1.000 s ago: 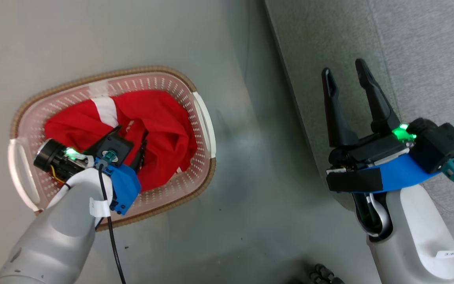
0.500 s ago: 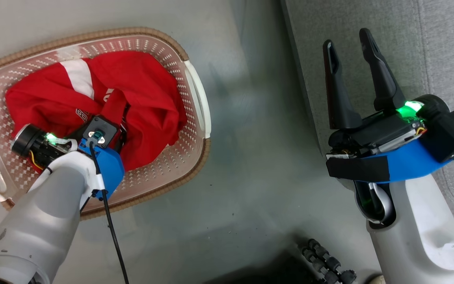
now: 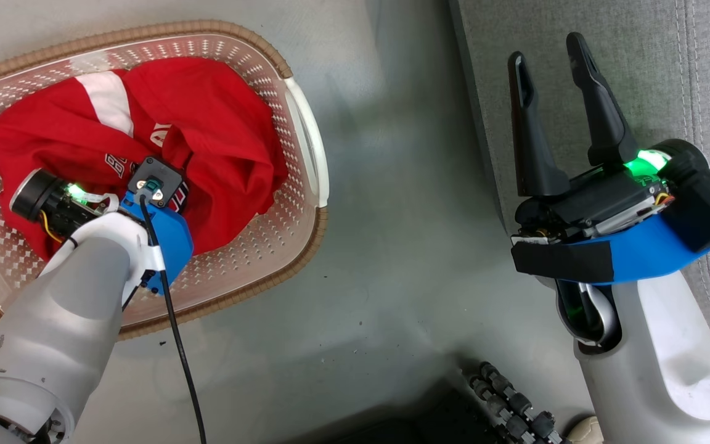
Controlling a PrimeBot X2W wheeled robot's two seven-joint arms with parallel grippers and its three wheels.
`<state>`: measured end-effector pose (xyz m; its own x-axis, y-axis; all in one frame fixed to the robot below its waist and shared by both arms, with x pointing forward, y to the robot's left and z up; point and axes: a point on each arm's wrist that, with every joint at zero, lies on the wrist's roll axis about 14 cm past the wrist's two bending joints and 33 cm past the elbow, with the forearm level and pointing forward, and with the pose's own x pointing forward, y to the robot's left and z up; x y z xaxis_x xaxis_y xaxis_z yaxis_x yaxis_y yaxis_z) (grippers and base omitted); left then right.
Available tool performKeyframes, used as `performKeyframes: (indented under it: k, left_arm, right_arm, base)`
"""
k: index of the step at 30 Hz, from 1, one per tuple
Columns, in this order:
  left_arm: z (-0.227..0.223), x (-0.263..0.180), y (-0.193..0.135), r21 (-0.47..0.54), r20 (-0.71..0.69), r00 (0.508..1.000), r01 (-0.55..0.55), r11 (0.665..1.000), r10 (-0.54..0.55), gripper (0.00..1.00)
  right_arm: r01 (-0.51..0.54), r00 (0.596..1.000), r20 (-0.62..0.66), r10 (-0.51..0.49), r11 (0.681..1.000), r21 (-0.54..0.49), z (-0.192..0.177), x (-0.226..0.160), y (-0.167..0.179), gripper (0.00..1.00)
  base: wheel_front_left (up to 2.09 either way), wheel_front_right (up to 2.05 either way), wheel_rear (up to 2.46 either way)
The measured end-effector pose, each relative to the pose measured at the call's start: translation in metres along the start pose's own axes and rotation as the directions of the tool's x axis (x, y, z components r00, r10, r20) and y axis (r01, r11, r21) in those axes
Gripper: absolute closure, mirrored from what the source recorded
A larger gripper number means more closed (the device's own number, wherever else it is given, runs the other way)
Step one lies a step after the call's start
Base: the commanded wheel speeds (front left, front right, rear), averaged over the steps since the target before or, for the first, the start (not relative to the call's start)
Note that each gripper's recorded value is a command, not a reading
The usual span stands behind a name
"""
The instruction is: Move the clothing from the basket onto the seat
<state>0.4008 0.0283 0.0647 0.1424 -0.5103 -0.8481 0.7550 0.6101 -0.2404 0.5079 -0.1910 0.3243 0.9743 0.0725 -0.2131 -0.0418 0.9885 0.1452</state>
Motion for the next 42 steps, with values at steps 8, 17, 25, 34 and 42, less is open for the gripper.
performKeyframes:
  k: [8, 17, 25, 34, 42]
  left_arm:
    - [0.007, -0.010, 0.004, -0.012, 0.031, 0.999, -0.015, 1.000, 0.016, 1.00]
    - [0.041, -0.032, 0.003, -0.040, 0.145, 0.989, -0.037, 0.998, 0.043, 1.00]
    - [0.091, -0.067, 0.003, -0.093, 0.291, 0.953, -0.059, 0.994, 0.084, 1.00]
    - [0.134, -0.123, 0.006, -0.152, 0.455, 0.872, -0.122, 0.981, 0.179, 1.00]
    - [0.170, -0.180, 0.003, -0.180, 0.593, 0.763, -0.185, 0.966, 0.257, 1.00]
  right_arm:
    - [-0.021, 1.000, 0.019, 0.021, 1.000, 0.001, 0.007, 0.003, 0.008, 0.00]
    - [-0.051, 0.997, 0.054, 0.052, 0.999, -0.012, 0.023, 0.005, 0.020, 0.00]
    - [-0.087, 0.992, 0.093, 0.088, 0.996, -0.024, 0.043, 0.002, 0.037, 0.00]
    - [-0.122, 0.982, 0.142, 0.125, 0.992, -0.028, 0.070, -0.009, 0.056, 0.00]
    - [-0.136, 0.975, 0.174, 0.139, 0.990, -0.032, 0.091, -0.027, 0.067, 0.00]
  base:
    - [0.00, 0.00, 0.00]
    - [0.00, 0.00, 0.00]
    - [0.00, 0.00, 0.00]
    - [0.00, 0.00, 0.00]
    - [0.00, 0.00, 0.00]
